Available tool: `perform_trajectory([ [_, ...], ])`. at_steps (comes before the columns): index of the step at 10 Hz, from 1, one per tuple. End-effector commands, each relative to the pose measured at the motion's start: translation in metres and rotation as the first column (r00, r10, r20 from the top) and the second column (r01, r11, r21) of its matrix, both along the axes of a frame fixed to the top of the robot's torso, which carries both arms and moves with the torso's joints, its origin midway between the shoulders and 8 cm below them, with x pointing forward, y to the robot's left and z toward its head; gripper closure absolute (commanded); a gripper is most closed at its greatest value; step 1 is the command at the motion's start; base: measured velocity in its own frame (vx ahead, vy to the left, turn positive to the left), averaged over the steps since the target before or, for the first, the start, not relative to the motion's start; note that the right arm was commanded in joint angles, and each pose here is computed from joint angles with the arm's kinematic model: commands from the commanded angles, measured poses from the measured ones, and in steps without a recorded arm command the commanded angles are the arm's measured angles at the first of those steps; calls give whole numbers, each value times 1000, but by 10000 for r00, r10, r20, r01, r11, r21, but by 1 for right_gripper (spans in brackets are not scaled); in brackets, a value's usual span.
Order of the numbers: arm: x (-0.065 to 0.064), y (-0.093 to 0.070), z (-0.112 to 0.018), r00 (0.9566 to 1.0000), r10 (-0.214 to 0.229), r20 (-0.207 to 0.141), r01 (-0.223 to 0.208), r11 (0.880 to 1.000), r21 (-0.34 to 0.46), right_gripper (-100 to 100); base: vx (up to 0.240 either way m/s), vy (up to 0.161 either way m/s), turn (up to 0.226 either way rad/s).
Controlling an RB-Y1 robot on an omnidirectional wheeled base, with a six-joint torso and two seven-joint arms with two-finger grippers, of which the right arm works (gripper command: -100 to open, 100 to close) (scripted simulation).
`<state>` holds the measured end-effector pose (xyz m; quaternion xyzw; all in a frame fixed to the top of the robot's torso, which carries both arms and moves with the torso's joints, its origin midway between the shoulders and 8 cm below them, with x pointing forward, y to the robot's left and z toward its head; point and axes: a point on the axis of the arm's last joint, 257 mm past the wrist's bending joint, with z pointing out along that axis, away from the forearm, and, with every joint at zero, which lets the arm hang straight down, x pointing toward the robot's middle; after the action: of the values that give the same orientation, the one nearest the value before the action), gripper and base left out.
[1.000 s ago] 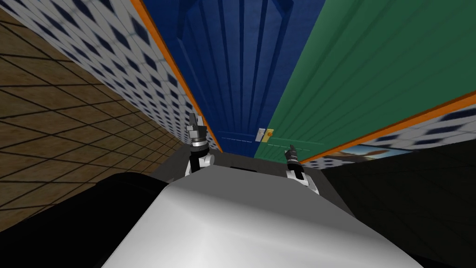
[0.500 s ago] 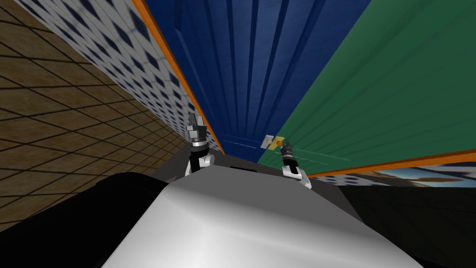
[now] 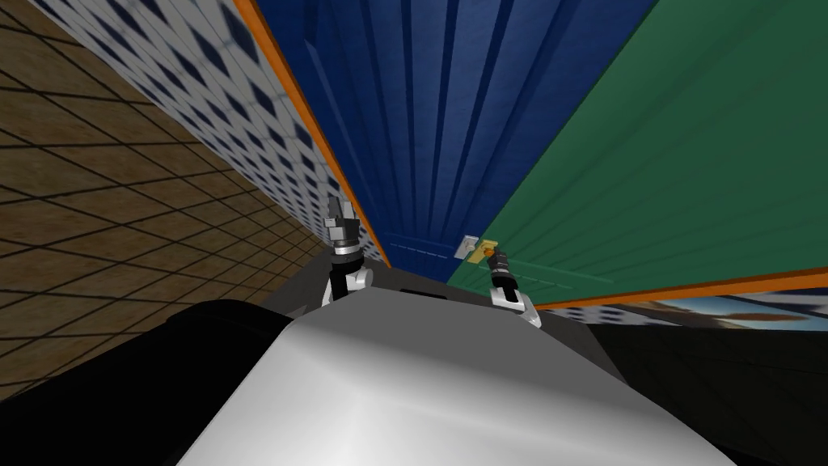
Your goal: Pull the door open
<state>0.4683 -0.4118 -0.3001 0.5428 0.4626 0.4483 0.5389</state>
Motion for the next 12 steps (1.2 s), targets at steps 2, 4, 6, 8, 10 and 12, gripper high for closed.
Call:
perform_trajectory([
  [2,-1,-3,-1,10000,-43,-29,43,10000,-8,100,-10,3,-6],
  [4,-17,-26,-11,9988,-374,-328,369,9992,-137,100,-161,-90,-112],
  [6,-21,-20,-8,9995,-216,-237,214,9997,-95,-100,-193,-13,-47],
  [8,-20,-6,-5,9999,58,-105,-58,10000,-30,-100,-194,82,31],
  [10,-16,14,2,9989,450,114,-451,9990,64,-100,-192,99,66],
  [12,-28,-14,-7,9998,-62,-210,60,9999,-93,-100,-54,11,-73],
])
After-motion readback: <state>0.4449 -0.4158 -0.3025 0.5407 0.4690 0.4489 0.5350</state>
